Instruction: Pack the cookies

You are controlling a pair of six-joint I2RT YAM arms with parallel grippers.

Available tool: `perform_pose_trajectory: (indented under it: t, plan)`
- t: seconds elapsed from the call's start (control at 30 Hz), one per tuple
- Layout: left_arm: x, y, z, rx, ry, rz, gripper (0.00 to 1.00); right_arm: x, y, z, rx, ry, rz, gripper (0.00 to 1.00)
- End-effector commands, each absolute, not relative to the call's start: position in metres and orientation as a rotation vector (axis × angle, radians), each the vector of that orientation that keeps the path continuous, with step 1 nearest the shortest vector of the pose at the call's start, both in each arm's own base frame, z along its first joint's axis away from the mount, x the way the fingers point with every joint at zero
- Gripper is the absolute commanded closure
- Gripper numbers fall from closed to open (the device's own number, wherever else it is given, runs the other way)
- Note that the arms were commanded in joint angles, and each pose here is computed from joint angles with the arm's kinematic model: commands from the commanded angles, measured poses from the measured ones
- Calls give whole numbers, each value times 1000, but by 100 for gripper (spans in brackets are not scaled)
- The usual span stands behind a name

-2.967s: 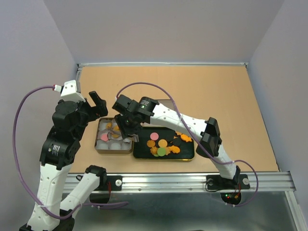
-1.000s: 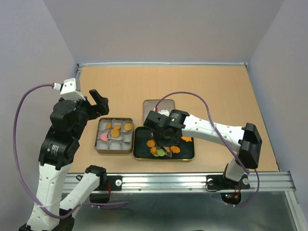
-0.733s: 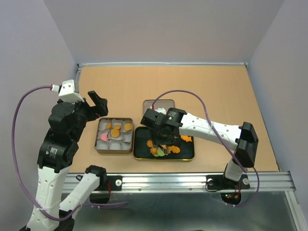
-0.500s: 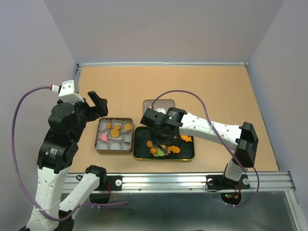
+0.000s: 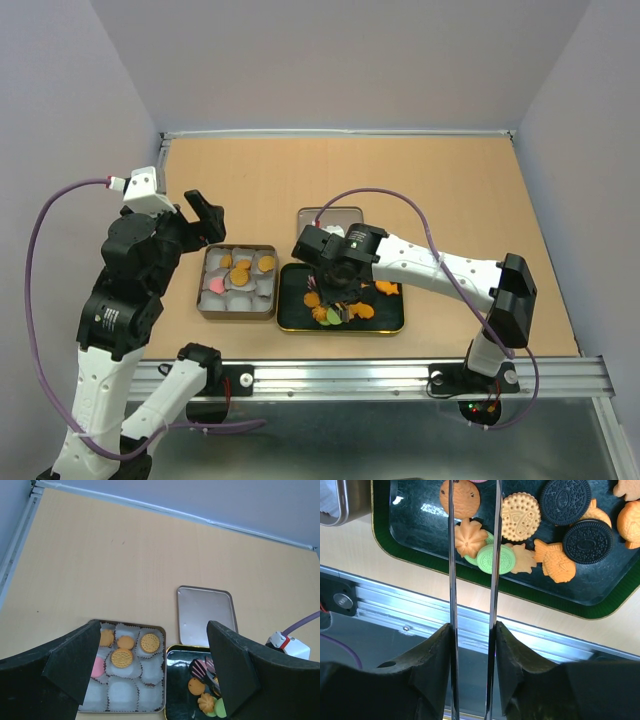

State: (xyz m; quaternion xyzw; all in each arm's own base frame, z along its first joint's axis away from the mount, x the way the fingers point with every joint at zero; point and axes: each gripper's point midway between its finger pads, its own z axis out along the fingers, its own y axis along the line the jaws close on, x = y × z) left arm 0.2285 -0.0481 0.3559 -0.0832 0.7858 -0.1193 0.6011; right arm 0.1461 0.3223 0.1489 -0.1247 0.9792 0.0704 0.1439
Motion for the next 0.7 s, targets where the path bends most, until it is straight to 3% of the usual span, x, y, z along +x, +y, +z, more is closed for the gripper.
perform_pose_trajectory:
  t: [0.0, 0.27, 0.43, 0.67]
  plan:
    - [232, -47, 361, -182, 1788, -266, 2, 146, 322, 151, -348, 2827, 213, 67]
    - [231, -46, 360, -183, 1790, -257, 1, 171, 342, 209, -307, 2680, 299, 71]
    - [232, -45, 362, -188, 1784, -255, 1, 182, 375, 269, -370, 2545, 517, 75]
    - [232, -45, 362, -191, 1781, -256, 1, 164, 415, 274, -525, 2535, 718, 76]
